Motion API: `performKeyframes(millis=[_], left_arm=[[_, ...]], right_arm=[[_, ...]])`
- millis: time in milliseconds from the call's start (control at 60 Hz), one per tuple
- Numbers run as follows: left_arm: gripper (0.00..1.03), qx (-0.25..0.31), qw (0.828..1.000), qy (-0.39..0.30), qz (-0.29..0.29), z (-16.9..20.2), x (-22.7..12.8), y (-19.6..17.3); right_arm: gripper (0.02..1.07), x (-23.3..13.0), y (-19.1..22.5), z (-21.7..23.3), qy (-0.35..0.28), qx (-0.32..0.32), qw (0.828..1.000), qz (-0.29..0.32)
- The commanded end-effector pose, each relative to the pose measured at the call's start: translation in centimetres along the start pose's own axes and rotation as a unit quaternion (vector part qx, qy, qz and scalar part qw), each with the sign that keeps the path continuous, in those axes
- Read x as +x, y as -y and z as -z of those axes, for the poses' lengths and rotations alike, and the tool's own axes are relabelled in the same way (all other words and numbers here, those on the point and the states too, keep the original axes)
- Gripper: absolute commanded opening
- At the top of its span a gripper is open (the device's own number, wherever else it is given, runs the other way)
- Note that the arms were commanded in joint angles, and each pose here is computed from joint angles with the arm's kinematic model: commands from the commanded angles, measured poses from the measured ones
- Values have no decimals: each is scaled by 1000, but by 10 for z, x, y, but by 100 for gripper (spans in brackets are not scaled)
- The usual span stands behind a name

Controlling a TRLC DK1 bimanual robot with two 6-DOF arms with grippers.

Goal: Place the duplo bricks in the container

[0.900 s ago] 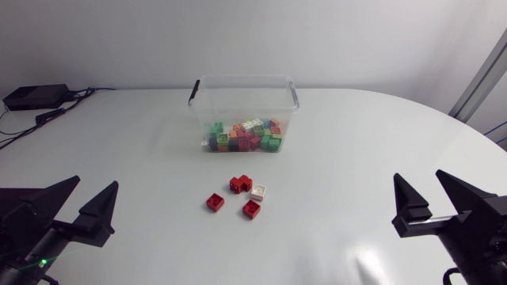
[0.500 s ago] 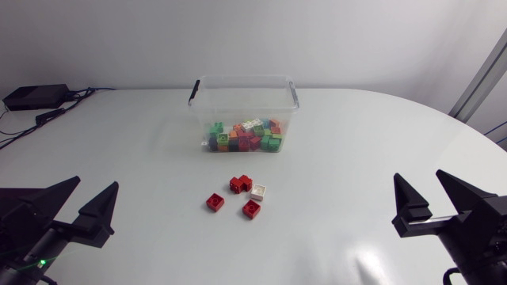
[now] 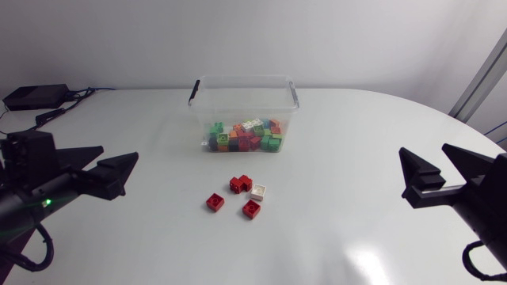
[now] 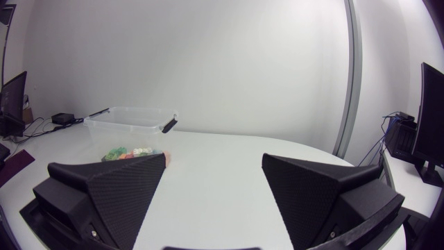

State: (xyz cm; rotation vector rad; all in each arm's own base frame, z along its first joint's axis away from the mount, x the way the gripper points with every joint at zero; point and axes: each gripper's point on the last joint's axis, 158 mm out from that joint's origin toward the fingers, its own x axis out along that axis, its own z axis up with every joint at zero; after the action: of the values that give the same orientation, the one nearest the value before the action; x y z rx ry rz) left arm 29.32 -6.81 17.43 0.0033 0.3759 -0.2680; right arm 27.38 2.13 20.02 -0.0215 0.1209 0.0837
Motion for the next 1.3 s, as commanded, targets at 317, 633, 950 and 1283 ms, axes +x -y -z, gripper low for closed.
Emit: performKeyframes(millis=[317, 633, 950, 1283], left_arm=[[98, 129, 932, -334, 54, 83, 88, 47], [96, 178, 879, -430, 102, 138, 120, 97], [86, 188, 858, -466, 108, 160, 131, 105], [72, 194, 849, -479, 111, 171, 138, 113]], right_arm=[[102, 43, -6, 28, -179, -52, 982, -25], [102, 53, -25, 62, -286, -161, 940, -96], [96, 63, -53, 90, -326, -191, 912, -159], [96, 70, -68, 98, -330, -207, 904, -174]])
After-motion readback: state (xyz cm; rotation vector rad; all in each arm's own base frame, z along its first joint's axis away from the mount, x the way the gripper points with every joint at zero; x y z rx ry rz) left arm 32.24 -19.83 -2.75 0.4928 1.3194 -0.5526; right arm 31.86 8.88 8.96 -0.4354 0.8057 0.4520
